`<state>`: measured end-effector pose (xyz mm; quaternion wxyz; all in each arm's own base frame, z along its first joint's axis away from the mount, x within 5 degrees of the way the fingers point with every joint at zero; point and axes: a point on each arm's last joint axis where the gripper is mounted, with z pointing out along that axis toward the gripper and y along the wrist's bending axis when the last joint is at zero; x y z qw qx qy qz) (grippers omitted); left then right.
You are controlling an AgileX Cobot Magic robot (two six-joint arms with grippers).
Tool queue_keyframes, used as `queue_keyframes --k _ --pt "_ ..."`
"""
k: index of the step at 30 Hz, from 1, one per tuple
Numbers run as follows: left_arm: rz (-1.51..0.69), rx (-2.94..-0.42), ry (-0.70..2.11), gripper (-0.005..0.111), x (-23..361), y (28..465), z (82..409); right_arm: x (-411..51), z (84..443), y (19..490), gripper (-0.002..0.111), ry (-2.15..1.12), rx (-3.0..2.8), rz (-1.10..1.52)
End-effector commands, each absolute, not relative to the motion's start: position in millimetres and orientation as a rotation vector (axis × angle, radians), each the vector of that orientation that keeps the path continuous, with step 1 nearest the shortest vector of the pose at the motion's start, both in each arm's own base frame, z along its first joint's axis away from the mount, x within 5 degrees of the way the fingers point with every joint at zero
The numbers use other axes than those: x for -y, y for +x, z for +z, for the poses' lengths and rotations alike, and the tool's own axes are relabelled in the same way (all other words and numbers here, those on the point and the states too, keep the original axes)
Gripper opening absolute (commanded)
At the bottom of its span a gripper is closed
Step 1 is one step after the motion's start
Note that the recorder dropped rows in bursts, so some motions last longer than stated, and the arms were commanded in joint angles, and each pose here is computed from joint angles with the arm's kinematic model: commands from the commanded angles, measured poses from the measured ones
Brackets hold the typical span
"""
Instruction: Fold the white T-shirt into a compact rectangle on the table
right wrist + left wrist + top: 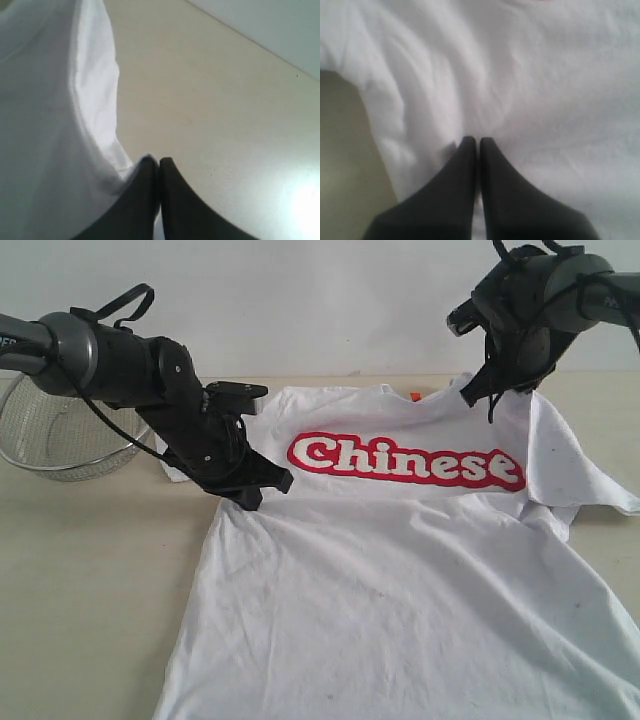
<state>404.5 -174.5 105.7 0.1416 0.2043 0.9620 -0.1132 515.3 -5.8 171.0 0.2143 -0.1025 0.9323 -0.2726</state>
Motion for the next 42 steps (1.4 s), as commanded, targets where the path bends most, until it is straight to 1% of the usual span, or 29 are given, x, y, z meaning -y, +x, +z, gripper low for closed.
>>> queue_keyframes --k 1,7,12,15,17,19,20,21,23,24,25,29,31,38,42 --pt "-0.292 -2.891 0.631 0.005 166.9 394.4 86.5 11.8 174.0 523.6 0.000 -0.265 -2.550 -0.783" --pt "-0.297 -2.898 0.628 0.005 166.8 393.4 86.0 21.5 179.9 531.7 0.000 -0.215 -2.505 -0.806" --pt "-0.297 -2.898 0.628 0.005 166.8 393.4 86.0 49.4 181.8 531.2 0.000 -0.112 -2.503 -0.808" --pt "-0.297 -2.898 0.628 0.005 166.8 393.4 86.0 55.0 184.5 528.9 0.000 -0.094 -2.515 -0.820" --pt "-0.295 -2.886 0.629 0.005 167.0 394.4 86.2 46.5 207.2 523.1 0.000 -0.131 -2.523 -0.782" --pt "-0.292 -2.867 0.622 0.005 167.3 396.2 86.5 34.6 226.3 513.5 0.000 -0.224 -2.592 -0.601" --pt "-0.291 -2.862 0.626 0.005 167.5 396.8 87.0 28.9 231.9 508.6 0.000 -0.259 -2.630 -0.515" --pt "-0.290 -2.854 0.636 0.005 167.8 397.8 88.0 19.1 233.2 503.1 0.000 -0.333 -2.685 -0.369" --pt "-0.292 -2.842 0.635 0.005 168.9 400.6 90.9 0.4 228.0 498.9 0.000 -0.428 -2.727 -0.084" --pt "-0.293 -2.839 0.636 0.005 169.2 401.3 91.9 -5.4 223.4 500.7 0.000 -0.417 -2.722 -0.002" --pt "-0.293 -2.839 0.636 0.005 169.2 401.3 91.9 -9.6 212.4 504.9 0.000 -0.367 -2.729 0.016" --pt "-0.293 -2.839 0.639 0.005 169.2 401.3 91.9 -18.2 182.6 509.0 0.000 -0.384 -2.791 -0.028" --pt "-0.293 -2.839 0.639 0.005 169.2 401.3 91.9 -18.6 169.4 514.0 0.000 -0.400 -2.780 -0.122" --pt "-0.294 -2.844 0.642 0.005 169.1 400.8 91.8 -15.6 153.6 527.0 0.000 -0.422 -2.678 -0.398" --pt "-0.305 -2.859 0.639 0.005 169.4 399.3 91.6 -2.7 143.7 533.2 0.000 -0.340 -2.626 -0.587"
